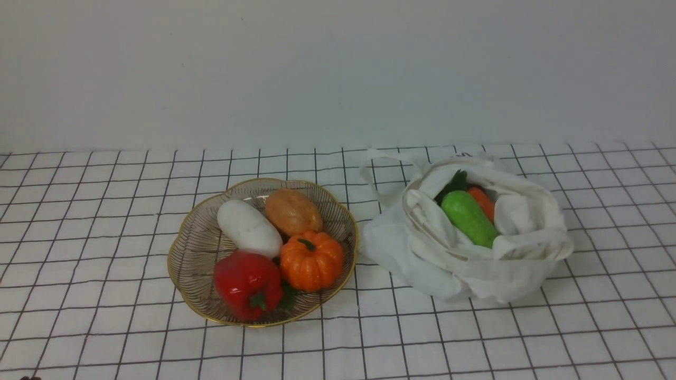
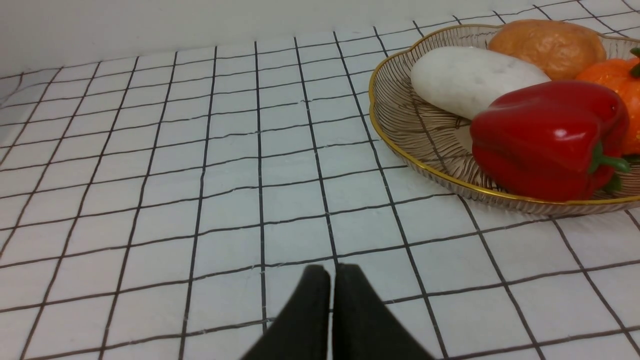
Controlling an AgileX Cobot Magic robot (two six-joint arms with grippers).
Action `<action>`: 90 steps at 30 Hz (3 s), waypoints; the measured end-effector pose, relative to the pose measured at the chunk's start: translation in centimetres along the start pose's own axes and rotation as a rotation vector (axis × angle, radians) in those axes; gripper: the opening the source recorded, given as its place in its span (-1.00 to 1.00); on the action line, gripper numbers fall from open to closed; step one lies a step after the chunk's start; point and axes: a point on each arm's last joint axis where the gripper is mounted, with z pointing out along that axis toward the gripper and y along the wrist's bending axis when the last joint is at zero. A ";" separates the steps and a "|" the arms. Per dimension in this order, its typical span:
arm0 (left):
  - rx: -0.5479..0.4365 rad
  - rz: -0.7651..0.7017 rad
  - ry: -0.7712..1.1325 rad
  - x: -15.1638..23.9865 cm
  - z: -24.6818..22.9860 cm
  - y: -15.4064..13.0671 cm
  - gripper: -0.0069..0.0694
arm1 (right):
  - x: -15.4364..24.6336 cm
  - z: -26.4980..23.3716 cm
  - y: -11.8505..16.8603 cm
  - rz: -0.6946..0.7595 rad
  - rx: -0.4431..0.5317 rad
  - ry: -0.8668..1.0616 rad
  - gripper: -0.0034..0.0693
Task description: Take vegetables from bag on white checkered tablecloth place on plate.
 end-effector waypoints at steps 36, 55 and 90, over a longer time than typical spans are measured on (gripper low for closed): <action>0.000 0.000 0.000 0.0 0.0 0.0 -0.84 | 14.9 -3.0 -3.7 -0.194 0.473 0.617 -0.95; 0.000 0.000 0.000 0.0 0.0 0.0 -0.84 | 14.8 -3.3 -4.1 -0.196 0.565 0.617 -0.95; 0.000 0.000 0.000 0.0 0.0 0.0 -0.84 | 14.8 -3.3 -4.1 -0.195 0.565 0.618 -0.95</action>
